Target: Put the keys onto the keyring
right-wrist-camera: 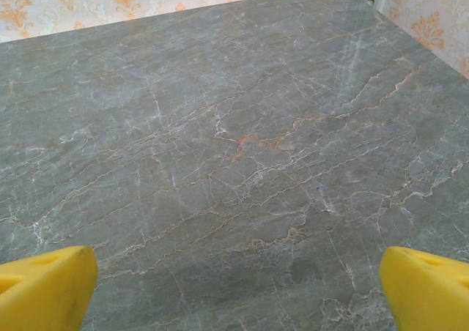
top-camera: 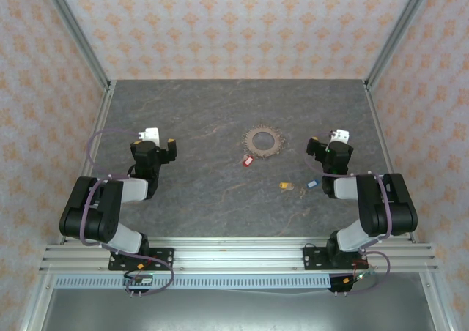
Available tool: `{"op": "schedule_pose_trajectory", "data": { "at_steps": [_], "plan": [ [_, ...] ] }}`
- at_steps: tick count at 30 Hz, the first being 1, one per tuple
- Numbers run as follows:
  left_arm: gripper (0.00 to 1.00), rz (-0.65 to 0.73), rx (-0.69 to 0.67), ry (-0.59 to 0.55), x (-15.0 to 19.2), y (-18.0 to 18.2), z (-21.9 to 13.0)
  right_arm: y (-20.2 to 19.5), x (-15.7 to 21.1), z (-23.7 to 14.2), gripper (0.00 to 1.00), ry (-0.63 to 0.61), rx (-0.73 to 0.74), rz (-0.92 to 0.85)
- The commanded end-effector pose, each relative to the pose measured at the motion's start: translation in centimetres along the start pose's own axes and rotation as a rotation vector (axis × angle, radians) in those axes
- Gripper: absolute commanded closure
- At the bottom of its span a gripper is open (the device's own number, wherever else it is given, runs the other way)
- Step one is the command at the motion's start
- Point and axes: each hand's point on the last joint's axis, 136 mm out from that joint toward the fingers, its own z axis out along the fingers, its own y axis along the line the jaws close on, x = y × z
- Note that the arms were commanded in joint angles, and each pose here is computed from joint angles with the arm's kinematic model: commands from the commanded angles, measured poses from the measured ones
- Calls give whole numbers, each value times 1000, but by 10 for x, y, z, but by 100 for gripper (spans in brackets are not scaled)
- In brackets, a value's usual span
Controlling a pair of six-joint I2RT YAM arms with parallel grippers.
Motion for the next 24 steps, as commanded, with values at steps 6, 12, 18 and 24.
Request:
{"op": "schedule_pose_trajectory", "data": {
  "at_steps": [6,12,18,24],
  "plan": [
    [0,-17,-36,-9,-6,6,2,2,-4,2,1,-8,-14,-1],
    [0,2,1,-2,-8,-1,2,4,-5,-1,1,-17,-32,-8],
    [0,-26,-34,-21,-20,8,-10,2,-19,-20,1,-71,-28,7],
    [0,-149,-115,-43,-49,30,-39,-20,-41,-43,1,22,113,114]
  ]
}}
